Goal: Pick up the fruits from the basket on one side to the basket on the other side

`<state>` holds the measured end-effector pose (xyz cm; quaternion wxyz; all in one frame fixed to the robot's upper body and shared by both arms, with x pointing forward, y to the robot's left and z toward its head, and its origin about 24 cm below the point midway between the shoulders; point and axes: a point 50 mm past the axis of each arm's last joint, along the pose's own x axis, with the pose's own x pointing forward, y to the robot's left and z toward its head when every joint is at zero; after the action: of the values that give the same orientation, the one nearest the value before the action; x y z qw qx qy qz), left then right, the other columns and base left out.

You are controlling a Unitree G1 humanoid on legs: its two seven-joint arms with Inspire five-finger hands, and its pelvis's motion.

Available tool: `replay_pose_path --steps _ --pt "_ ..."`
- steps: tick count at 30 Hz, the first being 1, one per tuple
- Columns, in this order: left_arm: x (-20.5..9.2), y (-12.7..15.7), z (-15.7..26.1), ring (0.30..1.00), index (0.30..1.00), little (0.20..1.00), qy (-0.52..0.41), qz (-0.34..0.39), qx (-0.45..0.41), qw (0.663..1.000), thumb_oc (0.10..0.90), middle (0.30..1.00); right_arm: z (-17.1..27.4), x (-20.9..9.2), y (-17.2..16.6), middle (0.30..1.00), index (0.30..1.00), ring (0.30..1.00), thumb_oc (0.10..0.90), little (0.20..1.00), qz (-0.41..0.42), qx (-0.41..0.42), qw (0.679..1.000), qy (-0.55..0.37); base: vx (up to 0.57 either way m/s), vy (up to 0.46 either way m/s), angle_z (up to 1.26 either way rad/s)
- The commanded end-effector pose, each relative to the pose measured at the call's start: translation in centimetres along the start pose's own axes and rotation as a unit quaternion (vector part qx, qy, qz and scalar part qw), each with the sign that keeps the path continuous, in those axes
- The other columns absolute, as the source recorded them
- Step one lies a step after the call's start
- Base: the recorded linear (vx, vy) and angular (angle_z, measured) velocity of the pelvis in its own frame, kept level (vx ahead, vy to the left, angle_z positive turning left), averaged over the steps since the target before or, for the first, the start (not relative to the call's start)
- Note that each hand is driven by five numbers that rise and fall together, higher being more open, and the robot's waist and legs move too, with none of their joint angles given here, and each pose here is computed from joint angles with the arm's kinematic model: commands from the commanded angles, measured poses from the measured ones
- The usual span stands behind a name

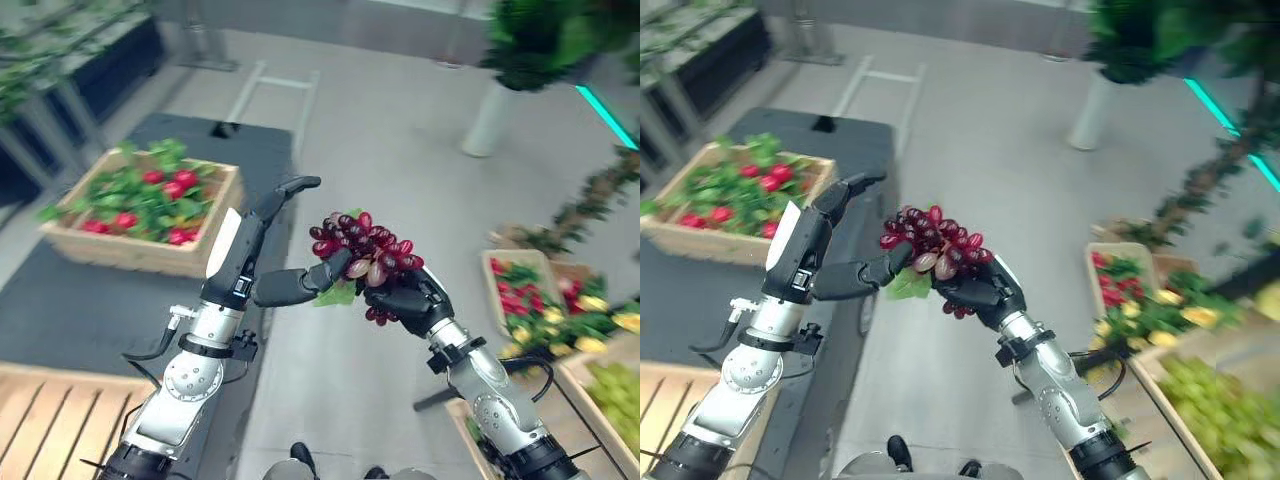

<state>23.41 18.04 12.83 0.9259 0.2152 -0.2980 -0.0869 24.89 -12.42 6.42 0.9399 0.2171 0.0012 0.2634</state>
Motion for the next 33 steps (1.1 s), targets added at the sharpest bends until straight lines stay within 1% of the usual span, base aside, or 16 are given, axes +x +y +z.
replay_pose_path --steps 1,7,13,16,21,23,28,33 --pt "3.4 0.2 3.0 0.900 0.900 0.900 -0.126 0.042 -0.020 0.991 0.800 0.900 5.5 1.3 2.4 0.300 0.300 0.300 0.400 0.300 0.082 -0.042 0.985 -0.149 -0.15 -0.221 -1.12" --pt "3.9 -0.6 3.2 0.900 0.900 0.900 -0.136 0.037 -0.037 0.989 0.800 0.900 5.7 1.0 1.8 0.300 0.300 0.300 0.400 0.300 0.060 -0.054 0.984 -0.156 -0.16 -0.237 -0.57" --pt "3.8 -0.8 3.5 0.900 0.900 0.900 -0.146 0.034 -0.065 0.987 0.800 0.900 6.2 0.0 1.2 0.300 0.300 0.300 0.400 0.300 0.044 -0.072 0.983 -0.164 -0.17 -0.167 -0.06" --pt "3.6 -0.8 3.4 0.900 0.900 0.900 -0.140 0.040 -0.066 0.987 0.800 0.900 6.4 -0.2 0.9 0.300 0.300 0.300 0.400 0.300 0.051 -0.077 0.983 -0.161 -0.09 -0.022 -0.15" --pt "3.1 0.5 3.2 0.900 0.900 0.900 -0.120 0.065 -0.055 0.989 0.800 0.900 7.0 0.3 1.0 0.300 0.300 0.300 0.400 0.300 0.083 -0.073 0.984 -0.137 -0.03 0.110 -0.77" --pt "3.1 0.6 3.3 0.900 0.900 0.900 -0.119 0.064 -0.056 0.989 0.800 0.900 7.1 0.3 1.2 0.300 0.300 0.300 0.400 0.300 0.085 -0.071 0.985 -0.134 0.01 0.239 -0.91" --pt "3.4 0.3 3.2 0.900 0.900 0.900 -0.116 0.049 -0.080 0.989 0.800 0.900 6.5 -0.1 1.1 0.300 0.300 0.300 0.400 0.300 0.064 -0.046 0.986 -0.145 0.04 0.283 -0.72" --pt "3.3 0.5 3.3 0.900 0.900 0.900 -0.117 0.029 -0.097 0.988 0.800 0.900 6.0 -0.5 0.6 0.300 0.300 0.300 0.400 0.300 0.040 -0.026 0.988 -0.146 0.01 0.260 -0.13"
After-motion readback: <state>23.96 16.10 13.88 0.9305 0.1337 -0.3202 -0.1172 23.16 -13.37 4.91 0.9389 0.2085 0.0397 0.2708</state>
